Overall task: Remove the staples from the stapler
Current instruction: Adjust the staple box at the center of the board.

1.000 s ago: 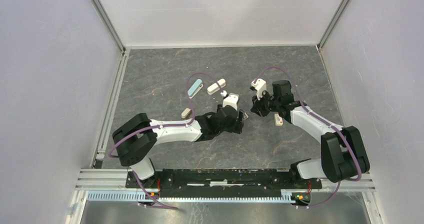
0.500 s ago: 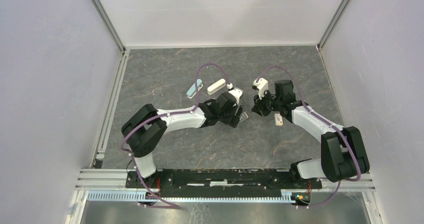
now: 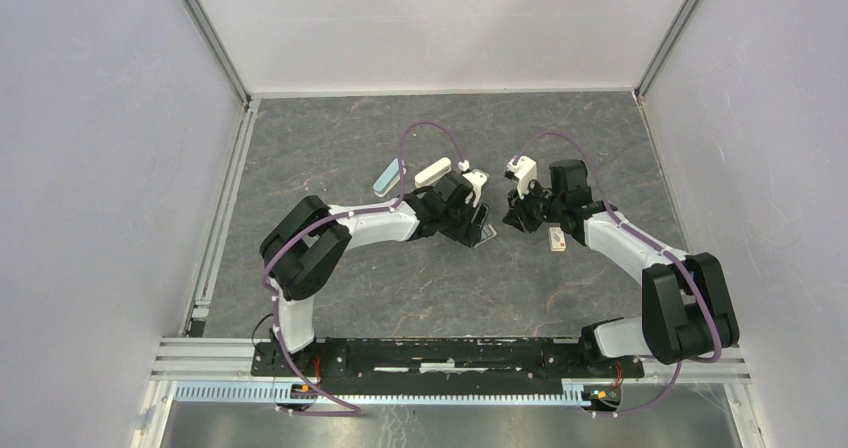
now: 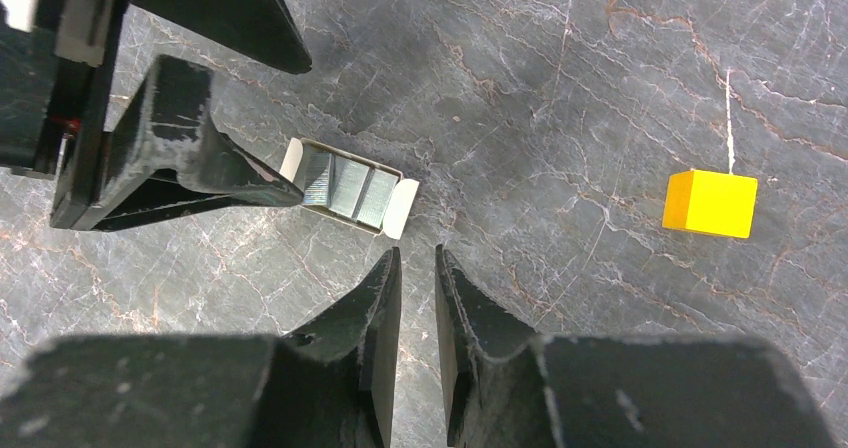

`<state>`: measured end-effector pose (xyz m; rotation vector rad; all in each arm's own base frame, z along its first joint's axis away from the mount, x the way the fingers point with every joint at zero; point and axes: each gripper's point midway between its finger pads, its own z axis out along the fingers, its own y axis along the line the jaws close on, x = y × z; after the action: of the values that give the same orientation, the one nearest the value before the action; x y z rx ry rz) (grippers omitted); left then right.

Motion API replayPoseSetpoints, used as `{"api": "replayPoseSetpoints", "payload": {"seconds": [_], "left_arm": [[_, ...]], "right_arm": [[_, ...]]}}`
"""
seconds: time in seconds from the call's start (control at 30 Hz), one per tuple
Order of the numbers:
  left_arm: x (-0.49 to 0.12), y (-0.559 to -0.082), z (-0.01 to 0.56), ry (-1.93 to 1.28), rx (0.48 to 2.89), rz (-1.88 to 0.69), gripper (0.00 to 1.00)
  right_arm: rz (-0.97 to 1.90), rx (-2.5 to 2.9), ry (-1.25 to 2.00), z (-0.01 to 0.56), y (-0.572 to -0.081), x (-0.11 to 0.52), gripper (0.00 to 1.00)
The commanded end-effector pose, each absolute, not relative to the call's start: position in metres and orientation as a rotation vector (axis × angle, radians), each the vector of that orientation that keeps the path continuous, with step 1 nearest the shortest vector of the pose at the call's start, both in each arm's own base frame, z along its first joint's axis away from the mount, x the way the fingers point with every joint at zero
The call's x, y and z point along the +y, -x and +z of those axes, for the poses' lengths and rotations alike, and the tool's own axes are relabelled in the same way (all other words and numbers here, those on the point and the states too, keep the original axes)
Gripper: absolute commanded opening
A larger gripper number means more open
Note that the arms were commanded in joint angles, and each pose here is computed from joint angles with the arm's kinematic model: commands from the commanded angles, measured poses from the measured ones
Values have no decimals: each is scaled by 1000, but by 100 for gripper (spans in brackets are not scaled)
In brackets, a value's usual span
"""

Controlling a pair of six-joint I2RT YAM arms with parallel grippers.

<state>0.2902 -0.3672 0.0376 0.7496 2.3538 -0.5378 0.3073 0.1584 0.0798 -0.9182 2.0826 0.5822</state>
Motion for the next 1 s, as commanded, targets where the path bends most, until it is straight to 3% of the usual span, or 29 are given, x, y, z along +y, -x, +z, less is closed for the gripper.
{"api": "replayPoseSetpoints", "payload": {"seconds": [0.0,0.47,0.97], "left_arm": [[-385,-293,48,-804,2309,-613,74],[-389,-295,41,-800,2329,-615,74],[-384,-292,38,-839,2352,-588,63]], "right_arm": [[589,2056,927,85,-311,159,24],[591,2065,932,82,-310,159,24],[598,2070,936,80,-310,160,24]]}}
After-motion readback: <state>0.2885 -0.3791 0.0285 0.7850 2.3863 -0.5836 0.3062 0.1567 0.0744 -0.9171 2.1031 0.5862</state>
